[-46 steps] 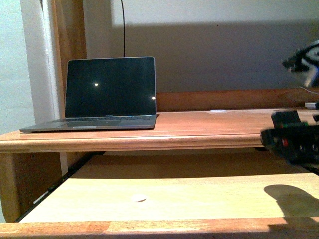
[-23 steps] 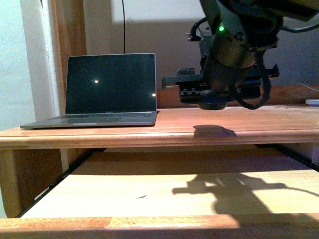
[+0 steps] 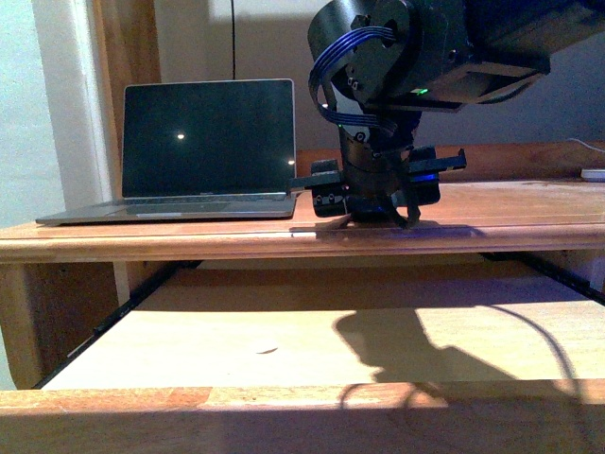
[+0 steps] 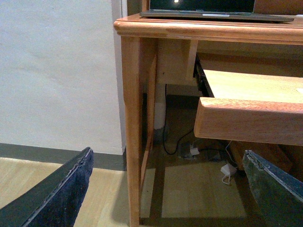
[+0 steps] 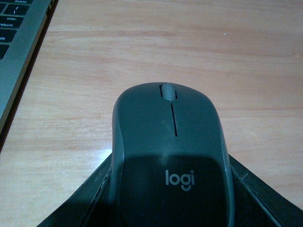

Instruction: Place mouse

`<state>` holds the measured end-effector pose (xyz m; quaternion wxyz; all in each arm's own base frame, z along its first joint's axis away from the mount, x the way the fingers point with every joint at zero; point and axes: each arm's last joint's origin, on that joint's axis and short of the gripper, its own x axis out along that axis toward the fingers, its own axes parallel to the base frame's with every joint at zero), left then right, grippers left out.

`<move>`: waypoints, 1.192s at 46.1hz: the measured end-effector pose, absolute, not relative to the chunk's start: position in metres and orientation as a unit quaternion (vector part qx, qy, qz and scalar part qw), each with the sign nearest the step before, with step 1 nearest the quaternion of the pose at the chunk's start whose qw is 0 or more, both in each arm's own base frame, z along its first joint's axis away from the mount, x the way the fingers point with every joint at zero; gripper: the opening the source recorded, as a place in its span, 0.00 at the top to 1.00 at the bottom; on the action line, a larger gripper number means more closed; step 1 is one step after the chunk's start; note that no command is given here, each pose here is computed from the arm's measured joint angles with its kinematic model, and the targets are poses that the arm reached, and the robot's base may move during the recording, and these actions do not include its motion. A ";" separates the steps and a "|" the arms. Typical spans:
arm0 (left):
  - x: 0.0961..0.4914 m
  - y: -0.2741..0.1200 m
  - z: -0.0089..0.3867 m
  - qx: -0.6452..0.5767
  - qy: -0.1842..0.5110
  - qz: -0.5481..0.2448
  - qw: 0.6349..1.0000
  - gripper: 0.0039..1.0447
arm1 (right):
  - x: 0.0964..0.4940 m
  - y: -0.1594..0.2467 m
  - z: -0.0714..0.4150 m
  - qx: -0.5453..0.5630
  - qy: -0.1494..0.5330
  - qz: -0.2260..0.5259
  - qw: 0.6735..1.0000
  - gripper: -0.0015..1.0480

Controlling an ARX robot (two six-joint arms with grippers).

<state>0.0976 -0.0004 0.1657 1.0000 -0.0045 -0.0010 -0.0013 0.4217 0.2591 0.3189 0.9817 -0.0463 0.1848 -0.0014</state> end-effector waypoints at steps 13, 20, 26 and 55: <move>0.098 0.000 0.166 -0.004 -0.001 -0.001 1.000 0.07 | 0.425 0.262 0.314 -0.011 0.151 0.008 0.988 0.18; 0.098 0.000 0.166 -0.004 -0.001 -0.001 1.000 0.07 | 0.418 0.247 0.321 0.038 0.122 0.034 0.991 0.07; 0.098 0.000 0.166 -0.004 -0.001 -0.001 1.000 0.07 | 0.395 0.207 0.350 0.092 0.074 0.058 0.991 0.07; 0.098 0.000 0.166 -0.004 -0.001 -0.001 1.000 0.07 | 0.197 0.038 0.264 0.092 0.066 0.290 0.950 0.07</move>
